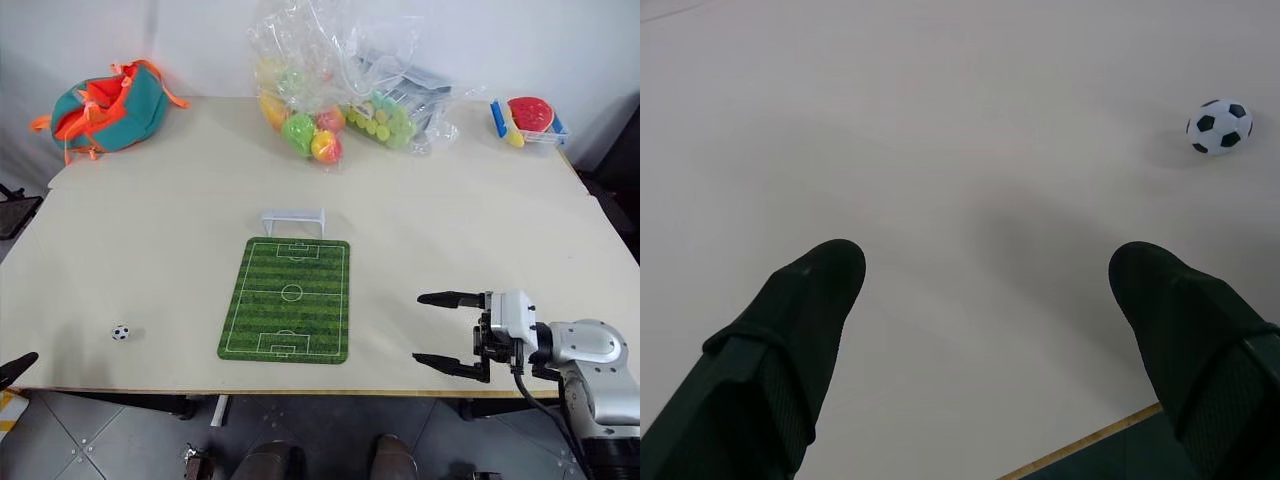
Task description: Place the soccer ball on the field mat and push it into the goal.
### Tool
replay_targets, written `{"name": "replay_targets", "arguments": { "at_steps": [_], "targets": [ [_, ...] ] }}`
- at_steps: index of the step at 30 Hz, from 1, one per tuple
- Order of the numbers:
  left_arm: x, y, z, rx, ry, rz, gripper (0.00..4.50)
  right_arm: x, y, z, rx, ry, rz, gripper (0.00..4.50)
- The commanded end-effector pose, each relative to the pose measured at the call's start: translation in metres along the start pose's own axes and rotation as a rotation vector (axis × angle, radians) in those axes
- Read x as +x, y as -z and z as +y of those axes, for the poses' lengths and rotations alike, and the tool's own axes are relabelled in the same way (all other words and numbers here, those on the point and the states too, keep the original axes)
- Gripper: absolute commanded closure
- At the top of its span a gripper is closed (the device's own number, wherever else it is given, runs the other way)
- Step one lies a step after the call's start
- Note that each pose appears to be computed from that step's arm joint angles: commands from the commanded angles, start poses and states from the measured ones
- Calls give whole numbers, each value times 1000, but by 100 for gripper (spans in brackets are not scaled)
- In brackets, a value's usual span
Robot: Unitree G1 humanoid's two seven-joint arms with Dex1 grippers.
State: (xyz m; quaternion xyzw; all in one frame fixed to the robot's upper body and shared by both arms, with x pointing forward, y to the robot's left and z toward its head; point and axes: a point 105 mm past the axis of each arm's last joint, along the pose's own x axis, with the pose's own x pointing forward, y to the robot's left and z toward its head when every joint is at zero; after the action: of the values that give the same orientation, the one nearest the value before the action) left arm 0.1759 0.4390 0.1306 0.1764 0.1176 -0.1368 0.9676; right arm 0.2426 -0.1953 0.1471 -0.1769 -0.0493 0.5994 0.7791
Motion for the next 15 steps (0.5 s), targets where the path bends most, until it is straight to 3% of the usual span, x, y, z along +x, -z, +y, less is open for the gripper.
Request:
{"name": "replay_targets", "arguments": {
  "at_steps": [1, 6, 9, 12, 15],
  "targets": [
    [-1, -4, 2, 26, -17, -19, 1, 4, -13, 1, -35, -8, -87, 0],
    [-10, -12, 2, -105, 32, -114, 1, 17, -46, 2, 22, -8, -303, 0],
    [-14, 3, -1, -223, 64, -97, 1, 26, -75, 14, -16, -88, -488, 0],
    [-1, 11, -14, -230, 131, -91, 1, 31, -77, 21, -84, -138, -518, 0],
    [14, 2, -28, -204, 230, -141, 1, 33, -72, 25, -100, -166, -525, 0]
  ]
}}
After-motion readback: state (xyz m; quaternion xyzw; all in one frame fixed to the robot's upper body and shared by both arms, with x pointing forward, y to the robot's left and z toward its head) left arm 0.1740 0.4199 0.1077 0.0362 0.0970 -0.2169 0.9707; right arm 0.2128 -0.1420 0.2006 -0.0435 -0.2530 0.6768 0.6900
